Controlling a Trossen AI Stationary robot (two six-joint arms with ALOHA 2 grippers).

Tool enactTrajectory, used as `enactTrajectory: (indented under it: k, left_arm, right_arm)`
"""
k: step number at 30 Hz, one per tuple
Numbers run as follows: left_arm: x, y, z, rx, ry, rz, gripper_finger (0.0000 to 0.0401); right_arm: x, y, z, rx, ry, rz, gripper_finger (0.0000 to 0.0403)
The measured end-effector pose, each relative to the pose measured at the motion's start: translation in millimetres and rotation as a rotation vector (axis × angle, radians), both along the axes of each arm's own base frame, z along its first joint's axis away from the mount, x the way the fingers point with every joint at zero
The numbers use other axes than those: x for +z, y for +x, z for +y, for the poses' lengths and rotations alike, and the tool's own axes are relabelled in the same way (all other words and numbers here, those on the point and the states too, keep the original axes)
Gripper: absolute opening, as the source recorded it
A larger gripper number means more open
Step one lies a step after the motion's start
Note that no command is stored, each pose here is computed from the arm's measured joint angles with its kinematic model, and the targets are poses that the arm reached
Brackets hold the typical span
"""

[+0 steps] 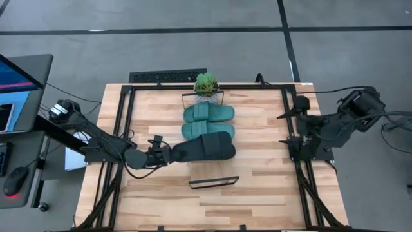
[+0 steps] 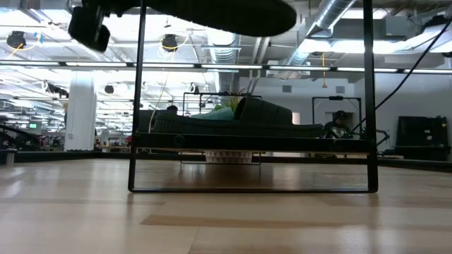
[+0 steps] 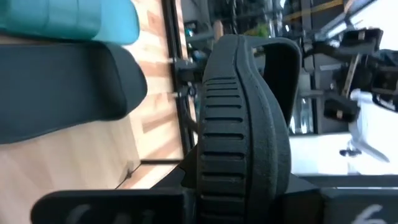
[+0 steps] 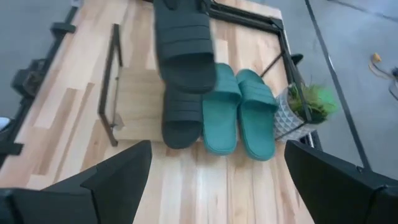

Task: Pick and place slides into the shelf
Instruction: Put the black slides on the shelf

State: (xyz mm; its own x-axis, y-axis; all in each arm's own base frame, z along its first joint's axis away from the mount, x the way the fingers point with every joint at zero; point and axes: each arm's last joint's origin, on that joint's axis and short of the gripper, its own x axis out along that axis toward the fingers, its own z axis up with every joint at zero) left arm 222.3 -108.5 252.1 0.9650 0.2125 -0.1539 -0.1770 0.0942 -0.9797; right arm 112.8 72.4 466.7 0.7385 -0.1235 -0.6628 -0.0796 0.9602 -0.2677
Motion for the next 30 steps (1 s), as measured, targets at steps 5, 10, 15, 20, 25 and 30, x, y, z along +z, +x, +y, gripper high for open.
enactTrajectory:
  k: [5,10,15,20,25,30]
  left_arm:
    - [-13.8,-20.2,8.2,-0.074,-0.001,0.0,0.0041]
    - [-20.3,-28.3,12.3,-0.119,0.021,-0.003,0.0041]
    - [-26.2,-27.1,10.5,-0.158,0.037,0.006,0.0041]
    - [-30.5,-20.4,5.2,-0.177,0.027,-0.016,0.0041]
    - [-39.7,-12.8,0.6,-0.176,0.031,-0.007,0.0041]
    - [-49.8,-1.7,-6.2,-0.178,0.008,-0.044,0.0041]
  right_arm:
    - [-5.4,14.2,6.4,-0.079,0.025,0.022,0.0359]
    - [-11.3,29.1,12.3,-0.132,0.022,0.049,0.0359]
    - [-14.6,38.2,12.7,-0.166,0.011,0.066,0.0359]
    - [-15.4,39.9,13.1,-0.172,0.003,0.066,0.0359]
    - [-15.8,40.4,14.0,-0.179,0.012,0.066,0.0359]
    - [-16.0,39.1,16.8,-0.158,0.019,0.072,0.0359]
